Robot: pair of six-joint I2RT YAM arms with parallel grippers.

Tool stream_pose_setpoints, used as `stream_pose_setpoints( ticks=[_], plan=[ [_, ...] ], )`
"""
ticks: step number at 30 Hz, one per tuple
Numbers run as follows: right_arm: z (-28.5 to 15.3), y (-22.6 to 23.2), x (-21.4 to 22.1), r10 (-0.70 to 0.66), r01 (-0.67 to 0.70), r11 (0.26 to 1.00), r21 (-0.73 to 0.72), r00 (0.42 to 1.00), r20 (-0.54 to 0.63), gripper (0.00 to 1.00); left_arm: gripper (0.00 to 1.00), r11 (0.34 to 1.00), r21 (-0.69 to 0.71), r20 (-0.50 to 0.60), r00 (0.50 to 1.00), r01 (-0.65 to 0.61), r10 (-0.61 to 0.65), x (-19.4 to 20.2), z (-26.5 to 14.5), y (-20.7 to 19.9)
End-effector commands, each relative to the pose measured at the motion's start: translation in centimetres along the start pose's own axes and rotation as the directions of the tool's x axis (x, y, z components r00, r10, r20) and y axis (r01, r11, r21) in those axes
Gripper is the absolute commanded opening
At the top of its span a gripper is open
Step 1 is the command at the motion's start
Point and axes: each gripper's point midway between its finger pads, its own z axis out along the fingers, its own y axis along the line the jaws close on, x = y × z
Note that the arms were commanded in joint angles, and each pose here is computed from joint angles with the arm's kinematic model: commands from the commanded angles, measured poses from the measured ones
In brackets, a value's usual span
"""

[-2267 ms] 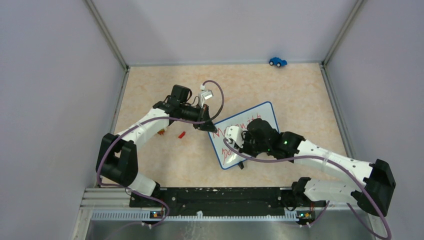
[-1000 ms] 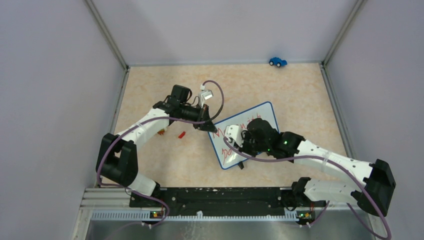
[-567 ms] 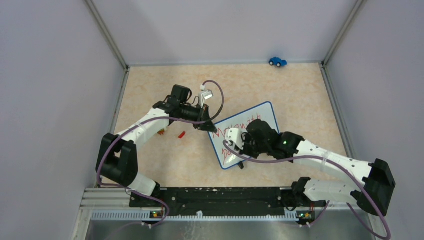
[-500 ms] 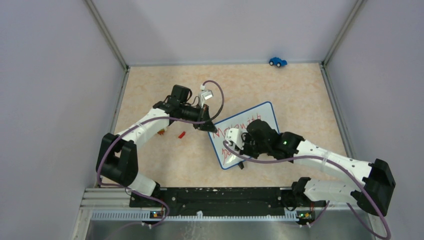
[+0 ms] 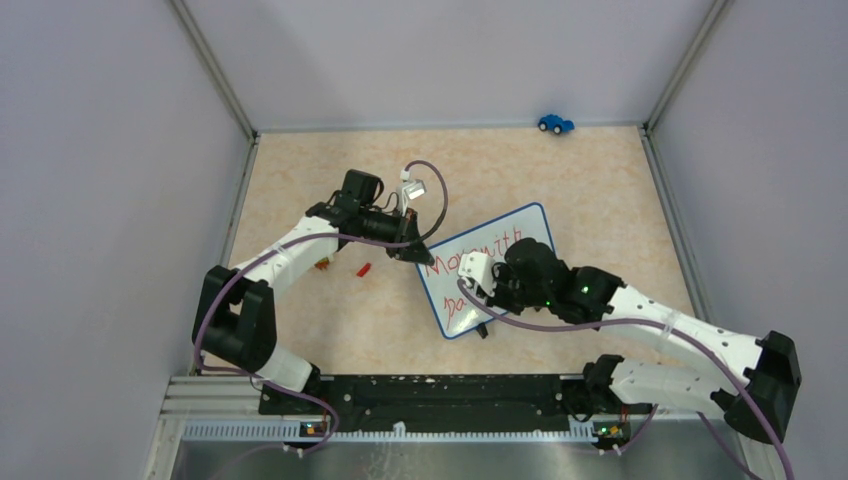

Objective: Write a sentence on the whiteboard

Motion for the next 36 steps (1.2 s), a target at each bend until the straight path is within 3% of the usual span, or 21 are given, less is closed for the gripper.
stream_pose_setpoints(
  ticks=[1, 18, 36],
  plan=[
    [-0.2, -1.5, -1.4, 0.021, -0.022, 0.998, 0.060, 0.999, 0.031, 0.00, 0.00, 0.998, -0.060, 0.018, 1.000, -0.015, 0.016, -0.7, 0.0, 1.5],
    [0.4, -3.2, -1.5, 0.043, -0.044, 0.989, 0.140, 0.999, 0.005, 0.00, 0.00, 0.998, -0.058, 0.019, 1.000, -0.018, 0.019, -0.6, -0.1, 1.4],
    [1.8, -0.9, -1.8, 0.011, -0.011, 1.000, 0.018, 1.000, -0.006, 0.00, 0.00, 0.998, -0.056, 0.023, 1.000, -0.017, 0.018, -0.6, -0.2, 1.4]
  ],
)
